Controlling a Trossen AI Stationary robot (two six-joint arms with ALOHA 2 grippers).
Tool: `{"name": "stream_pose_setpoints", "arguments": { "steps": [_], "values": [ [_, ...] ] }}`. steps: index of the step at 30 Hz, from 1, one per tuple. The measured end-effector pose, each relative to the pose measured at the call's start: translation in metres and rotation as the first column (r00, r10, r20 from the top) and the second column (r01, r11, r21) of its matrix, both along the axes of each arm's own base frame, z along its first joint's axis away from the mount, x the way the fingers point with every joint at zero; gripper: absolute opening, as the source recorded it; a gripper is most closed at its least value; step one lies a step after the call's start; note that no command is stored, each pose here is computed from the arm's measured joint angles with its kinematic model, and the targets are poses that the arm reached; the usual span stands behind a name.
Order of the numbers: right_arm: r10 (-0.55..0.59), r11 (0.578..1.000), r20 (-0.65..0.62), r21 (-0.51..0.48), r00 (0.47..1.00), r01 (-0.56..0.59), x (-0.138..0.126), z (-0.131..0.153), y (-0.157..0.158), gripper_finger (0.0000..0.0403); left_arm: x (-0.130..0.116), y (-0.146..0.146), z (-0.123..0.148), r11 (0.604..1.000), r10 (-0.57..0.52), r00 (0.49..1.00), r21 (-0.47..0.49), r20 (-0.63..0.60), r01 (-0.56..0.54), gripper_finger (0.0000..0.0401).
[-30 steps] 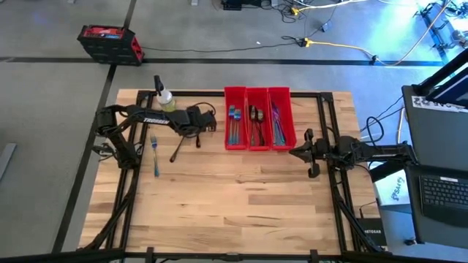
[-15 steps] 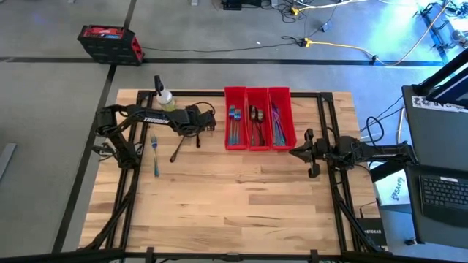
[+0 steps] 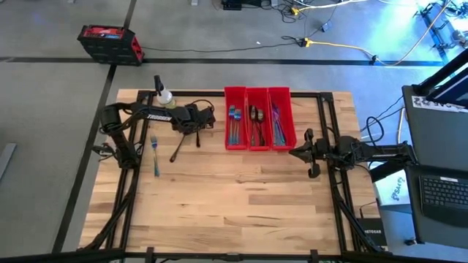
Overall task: Sort silverware
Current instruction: Put the black spoon into the middle red silverware bin
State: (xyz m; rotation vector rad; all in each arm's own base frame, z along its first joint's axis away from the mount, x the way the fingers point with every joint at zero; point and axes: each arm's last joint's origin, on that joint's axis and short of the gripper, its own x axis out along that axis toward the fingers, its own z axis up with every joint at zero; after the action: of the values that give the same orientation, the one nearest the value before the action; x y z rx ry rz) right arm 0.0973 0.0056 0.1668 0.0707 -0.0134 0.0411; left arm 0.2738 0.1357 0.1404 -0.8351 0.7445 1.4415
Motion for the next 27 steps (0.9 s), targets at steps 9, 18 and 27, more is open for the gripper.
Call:
{"name": "stream_pose_setpoints", "arguments": {
  "steps": [9, 18, 27],
  "values": [
    [0.0, 1.0, 0.001, 0.0, 1.0, 0.0, 0.0, 0.0, 0.0, 0.0001, 0.008, 0.0, -0.016, 1.0, 0.001, 1.0, -0.002, 0.005, -0.001, 0.0134],
    [0.0, 1.0, 0.0, 0.0, 1.0, 0.0, 0.0, 0.0, 0.0, 0.0001, 0.009, 0.001, -0.016, 1.0, 0.0, 1.0, 0.025, 0.005, 0.0, 0.0048],
    [-0.001, 1.0, 0.001, 0.0, 1.0, 0.001, 0.0, 0.0, 0.0, 0.0001, 0.009, -0.002, -0.015, 0.996, -0.058, 0.996, 0.068, -0.068, 0.062, 0.0009]
  ]
}}
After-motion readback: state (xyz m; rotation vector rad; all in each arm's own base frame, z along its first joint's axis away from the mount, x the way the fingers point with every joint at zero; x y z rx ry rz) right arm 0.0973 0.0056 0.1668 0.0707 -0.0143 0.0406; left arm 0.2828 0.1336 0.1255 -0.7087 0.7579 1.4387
